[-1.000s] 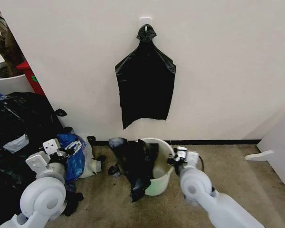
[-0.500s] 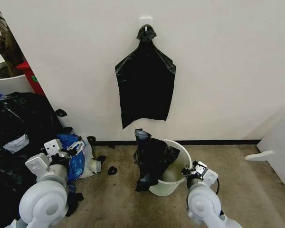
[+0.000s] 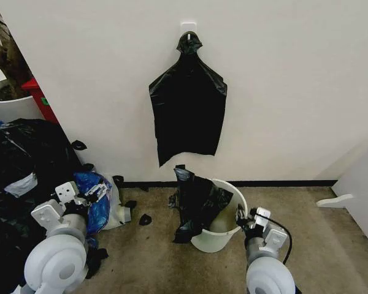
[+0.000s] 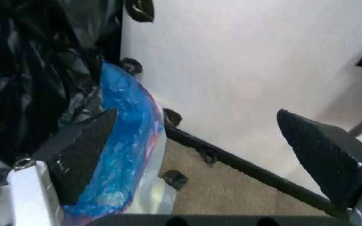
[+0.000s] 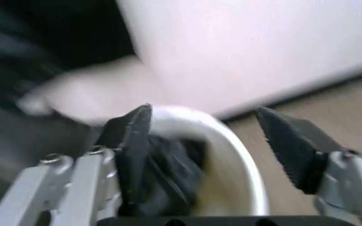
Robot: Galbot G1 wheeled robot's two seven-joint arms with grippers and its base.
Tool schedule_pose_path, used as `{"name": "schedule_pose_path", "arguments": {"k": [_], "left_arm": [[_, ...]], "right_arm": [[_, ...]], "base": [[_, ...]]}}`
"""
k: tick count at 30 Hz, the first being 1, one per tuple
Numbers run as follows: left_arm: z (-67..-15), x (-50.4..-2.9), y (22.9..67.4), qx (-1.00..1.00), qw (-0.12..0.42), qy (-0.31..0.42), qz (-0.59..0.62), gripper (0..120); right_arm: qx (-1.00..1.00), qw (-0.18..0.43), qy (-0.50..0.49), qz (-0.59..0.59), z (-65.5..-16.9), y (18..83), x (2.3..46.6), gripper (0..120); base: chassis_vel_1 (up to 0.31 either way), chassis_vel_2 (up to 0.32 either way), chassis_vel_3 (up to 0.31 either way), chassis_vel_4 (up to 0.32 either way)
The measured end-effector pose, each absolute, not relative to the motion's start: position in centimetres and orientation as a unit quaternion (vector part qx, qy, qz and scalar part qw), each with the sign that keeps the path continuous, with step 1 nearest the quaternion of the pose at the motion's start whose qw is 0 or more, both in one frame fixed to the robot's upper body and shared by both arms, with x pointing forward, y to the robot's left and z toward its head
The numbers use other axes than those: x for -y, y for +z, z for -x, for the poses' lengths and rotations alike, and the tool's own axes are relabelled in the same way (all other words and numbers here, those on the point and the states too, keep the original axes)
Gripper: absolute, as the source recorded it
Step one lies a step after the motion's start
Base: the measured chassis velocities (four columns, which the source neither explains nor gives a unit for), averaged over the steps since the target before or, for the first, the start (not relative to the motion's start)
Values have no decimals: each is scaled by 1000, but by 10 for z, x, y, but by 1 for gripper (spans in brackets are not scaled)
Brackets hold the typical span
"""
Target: Place the garbage bag over the trash bin.
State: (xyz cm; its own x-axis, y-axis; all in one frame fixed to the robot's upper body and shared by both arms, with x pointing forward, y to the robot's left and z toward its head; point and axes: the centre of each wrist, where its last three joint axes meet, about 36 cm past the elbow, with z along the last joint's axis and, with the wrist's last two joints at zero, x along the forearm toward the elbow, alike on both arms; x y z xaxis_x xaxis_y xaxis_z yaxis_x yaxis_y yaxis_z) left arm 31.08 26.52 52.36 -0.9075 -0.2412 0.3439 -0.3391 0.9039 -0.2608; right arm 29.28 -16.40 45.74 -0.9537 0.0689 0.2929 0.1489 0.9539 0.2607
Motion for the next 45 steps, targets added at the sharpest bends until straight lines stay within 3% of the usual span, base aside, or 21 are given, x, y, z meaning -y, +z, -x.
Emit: {"name": "schedule_pose_path", "arguments": {"k": [1, 5, 8, 10, 17, 22, 30, 31, 42, 45], "left_arm": [[-311, -265, 524, 964, 154, 159, -151, 100], [-312, -258, 517, 963, 165, 160, -139, 100], [-312, -256, 516, 964, 167, 159, -136, 100], [-314, -254, 512, 964, 171, 157, -133, 100], [-319, -256, 502, 962, 183, 150, -139, 100], [-324, -255, 490, 960, 193, 145, -143, 100], [-328, -256, 483, 958, 199, 145, -148, 100], [-328, -256, 480, 957, 203, 146, -149, 100], [-332, -250, 474, 956, 209, 150, -143, 100], [-331, -247, 473, 956, 211, 150, -141, 100]], "right_arm": [[978, 142, -141, 56, -293, 457, 164, 65], [987, 84, -123, -56, -300, 490, 170, 84], [986, 92, -97, -103, -299, 500, 172, 90], [975, 141, -45, -165, -300, 520, 175, 98], [954, 203, 36, -218, -322, 535, 171, 100], [944, 240, 94, -205, -369, 523, 151, 100], [948, 228, 135, -176, -393, 506, 139, 79], [947, 234, 140, -169, -392, 499, 139, 69], [941, 264, 136, -162, -372, 482, 149, 34], [943, 265, 124, -161, -361, 486, 154, 18]], "base": [[0, 0, 0, 0], [0, 0, 0, 0], [0, 0, 0, 0], [0, 0, 0, 0], [0, 0, 0, 0], [0, 0, 0, 0], [0, 0, 0, 0], [0, 0, 0, 0], [0, 0, 0, 0], [0, 0, 0, 0]]}}
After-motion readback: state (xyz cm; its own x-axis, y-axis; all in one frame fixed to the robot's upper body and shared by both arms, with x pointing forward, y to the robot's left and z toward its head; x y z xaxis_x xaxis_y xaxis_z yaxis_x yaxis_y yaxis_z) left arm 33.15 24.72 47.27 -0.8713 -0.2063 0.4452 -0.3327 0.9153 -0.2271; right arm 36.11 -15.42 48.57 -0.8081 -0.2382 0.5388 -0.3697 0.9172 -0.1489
